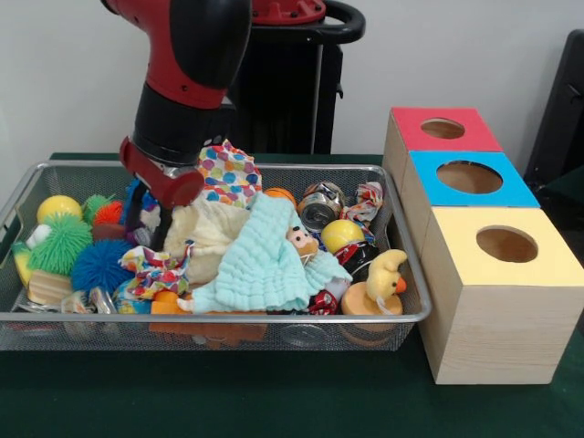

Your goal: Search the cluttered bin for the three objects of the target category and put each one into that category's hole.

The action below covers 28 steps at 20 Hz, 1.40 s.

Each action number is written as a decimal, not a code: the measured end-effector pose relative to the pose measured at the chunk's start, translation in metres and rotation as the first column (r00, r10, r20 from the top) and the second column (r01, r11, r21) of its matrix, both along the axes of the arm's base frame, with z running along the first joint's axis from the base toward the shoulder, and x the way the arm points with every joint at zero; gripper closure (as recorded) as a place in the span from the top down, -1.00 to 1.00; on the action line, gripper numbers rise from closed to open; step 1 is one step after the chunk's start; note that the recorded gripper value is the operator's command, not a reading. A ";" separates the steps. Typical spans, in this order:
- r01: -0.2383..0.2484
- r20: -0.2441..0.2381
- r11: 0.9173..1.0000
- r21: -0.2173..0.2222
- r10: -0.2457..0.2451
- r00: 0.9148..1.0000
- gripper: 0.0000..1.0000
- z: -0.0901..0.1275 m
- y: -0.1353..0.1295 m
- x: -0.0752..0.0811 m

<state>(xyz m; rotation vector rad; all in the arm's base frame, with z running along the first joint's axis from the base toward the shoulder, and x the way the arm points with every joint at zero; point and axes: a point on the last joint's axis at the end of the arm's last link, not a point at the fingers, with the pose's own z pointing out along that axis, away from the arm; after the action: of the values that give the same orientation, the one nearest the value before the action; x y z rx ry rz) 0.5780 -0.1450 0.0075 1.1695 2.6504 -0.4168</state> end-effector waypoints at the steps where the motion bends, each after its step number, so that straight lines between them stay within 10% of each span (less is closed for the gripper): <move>1: 0.002 0.004 1.000 0.002 -0.002 1.000 1.00 -0.004 -0.001 0.000; 20: -0.001 0.033 1.000 -0.007 0.001 0.999 1.00 -0.026 0.000 -0.001; 21: -0.004 0.033 1.000 -0.007 0.004 0.999 -1.00 -0.026 0.003 -0.001; 28: -0.014 0.033 1.000 -0.007 0.014 0.999 -1.00 -0.026 0.011 0.001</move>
<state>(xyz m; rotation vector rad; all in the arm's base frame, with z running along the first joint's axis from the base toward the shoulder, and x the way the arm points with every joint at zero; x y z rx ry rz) 0.5793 -0.1337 -0.0187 1.1452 2.6260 -0.4002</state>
